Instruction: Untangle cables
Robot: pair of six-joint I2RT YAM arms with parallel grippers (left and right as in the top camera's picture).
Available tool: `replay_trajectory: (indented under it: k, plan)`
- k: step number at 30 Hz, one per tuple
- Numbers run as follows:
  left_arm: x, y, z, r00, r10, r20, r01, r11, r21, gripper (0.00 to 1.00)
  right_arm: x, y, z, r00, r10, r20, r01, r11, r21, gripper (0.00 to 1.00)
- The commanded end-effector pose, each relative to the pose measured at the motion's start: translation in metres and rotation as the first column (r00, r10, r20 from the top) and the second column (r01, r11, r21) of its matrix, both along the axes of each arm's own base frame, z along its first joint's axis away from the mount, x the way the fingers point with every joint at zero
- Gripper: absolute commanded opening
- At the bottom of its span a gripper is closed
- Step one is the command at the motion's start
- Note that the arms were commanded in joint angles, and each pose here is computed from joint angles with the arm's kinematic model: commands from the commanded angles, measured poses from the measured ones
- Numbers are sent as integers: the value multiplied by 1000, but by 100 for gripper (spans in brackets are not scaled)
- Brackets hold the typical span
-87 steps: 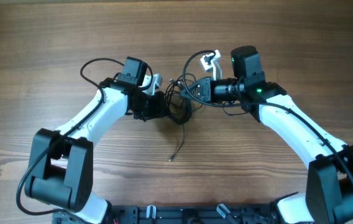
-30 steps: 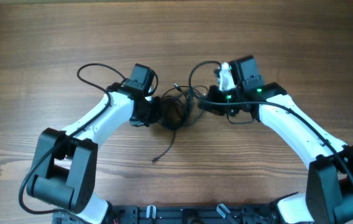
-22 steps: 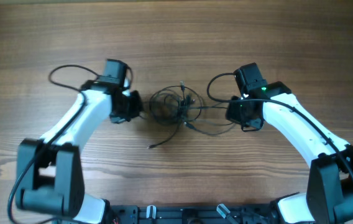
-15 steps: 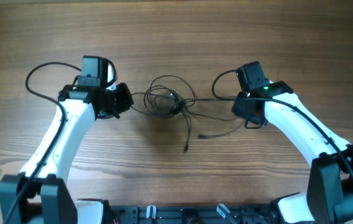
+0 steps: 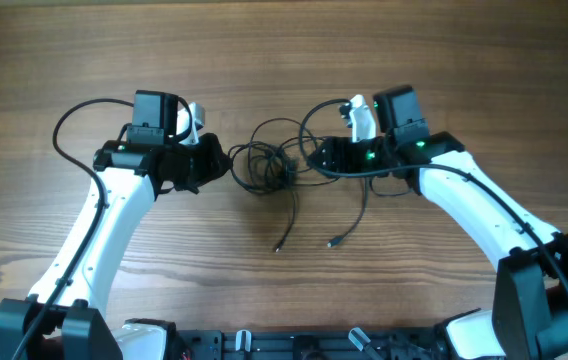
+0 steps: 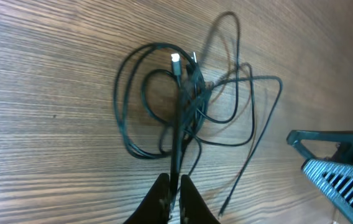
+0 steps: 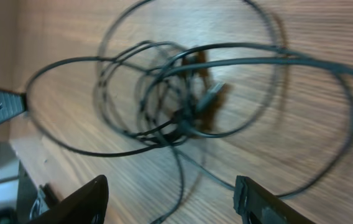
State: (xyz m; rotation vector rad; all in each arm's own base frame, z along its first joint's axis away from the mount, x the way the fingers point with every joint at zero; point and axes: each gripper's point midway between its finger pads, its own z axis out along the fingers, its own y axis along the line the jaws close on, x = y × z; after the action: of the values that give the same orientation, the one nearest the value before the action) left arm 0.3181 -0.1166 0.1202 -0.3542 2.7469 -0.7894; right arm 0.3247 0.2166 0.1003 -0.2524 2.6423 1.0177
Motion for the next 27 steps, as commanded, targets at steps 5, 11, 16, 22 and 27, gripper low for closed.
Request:
replay_trajectory:
  k: [5, 11, 16, 22, 27]
  plan:
    - [-6, -11, -4, 999, -53, 11, 52, 997, 53, 80, -6, 13, -10, 1000, -15, -11, 14, 998, -63, 65]
    - [-16, -30, -38, 990, -116, -77, 125, 986, 114, 79, -1, -6, -23, 988, -149, -47, 140, 977, -164, 64]
    - [-11, -48, -72, 981, -152, -122, 166, 979, 118, 77, -6, -33, -38, 959, -274, -78, 240, 923, -300, 64]
    - [20, -65, -82, 983, -186, 3, 184, 975, 127, 67, -6, -33, -38, 959, -274, -79, 239, 924, -300, 65]
    - [29, -52, -102, 988, -153, 8, 146, 954, 262, 56, -6, -33, -38, 959, -274, -79, 239, 924, -300, 65]
